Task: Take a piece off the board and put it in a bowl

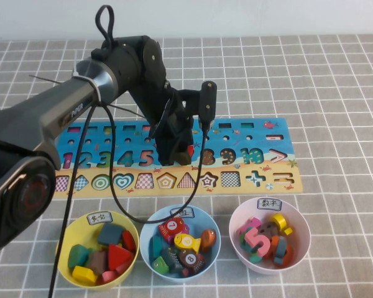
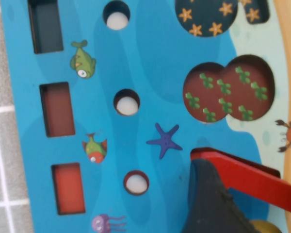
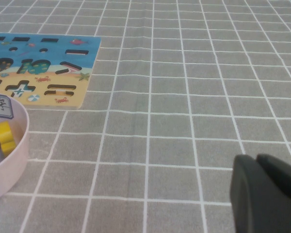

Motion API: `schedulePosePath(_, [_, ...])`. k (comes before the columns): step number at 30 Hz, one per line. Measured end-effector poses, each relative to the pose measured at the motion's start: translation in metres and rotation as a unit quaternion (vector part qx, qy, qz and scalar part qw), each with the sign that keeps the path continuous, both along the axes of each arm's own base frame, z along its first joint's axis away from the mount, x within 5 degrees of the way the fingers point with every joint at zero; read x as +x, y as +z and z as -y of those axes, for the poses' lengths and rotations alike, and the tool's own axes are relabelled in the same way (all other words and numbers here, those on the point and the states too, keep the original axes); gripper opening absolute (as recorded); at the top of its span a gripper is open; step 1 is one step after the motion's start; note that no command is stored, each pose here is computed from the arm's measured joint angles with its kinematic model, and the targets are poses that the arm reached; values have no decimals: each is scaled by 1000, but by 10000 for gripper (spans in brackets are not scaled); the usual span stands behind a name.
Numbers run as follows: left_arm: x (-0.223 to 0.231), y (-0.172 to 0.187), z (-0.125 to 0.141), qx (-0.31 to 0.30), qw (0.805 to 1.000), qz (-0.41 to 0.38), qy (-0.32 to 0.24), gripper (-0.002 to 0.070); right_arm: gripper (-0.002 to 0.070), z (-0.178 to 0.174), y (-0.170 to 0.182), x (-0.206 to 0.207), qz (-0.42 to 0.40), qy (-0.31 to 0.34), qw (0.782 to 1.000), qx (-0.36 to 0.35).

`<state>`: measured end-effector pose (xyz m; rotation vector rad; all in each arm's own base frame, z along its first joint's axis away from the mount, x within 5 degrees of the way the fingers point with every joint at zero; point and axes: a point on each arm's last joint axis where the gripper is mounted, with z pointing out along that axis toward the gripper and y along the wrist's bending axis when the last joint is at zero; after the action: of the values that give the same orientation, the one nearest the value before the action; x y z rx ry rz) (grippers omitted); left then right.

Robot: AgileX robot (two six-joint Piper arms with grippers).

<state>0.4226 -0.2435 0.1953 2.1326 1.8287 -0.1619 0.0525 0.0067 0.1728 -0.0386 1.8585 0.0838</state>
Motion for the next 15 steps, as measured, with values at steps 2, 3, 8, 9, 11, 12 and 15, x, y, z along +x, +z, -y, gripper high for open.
schedulePosePath(2, [-1,3,0,0,1000,2,-1,307,-18,0,0,0,0,0,1000,0])
schedulePosePath(3, [-1,6,-1,-1,1000,4,-1,304,-18,0,0,0,0,0,1000,0])
schedulePosePath(8, [-3,16,-2,-5,1000,13,-1,48,-18,0,0,0,0,0,1000,0])
schedulePosePath(9, [-3,20,-2,-7,1000,16,0,29,-18,0,0,0,0,0,1000,0])
schedulePosePath(11, [-5,26,-3,-10,1000,17,11,11,-18,0,0,0,0,0,1000,0])
schedulePosePath(12, [-6,30,-3,-13,1000,19,16,6,-18,0,0,0,0,0,1000,0])
schedulePosePath(15, [-8,42,-5,-19,999,27,23,0,-18,0,0,0,0,0,1000,0])
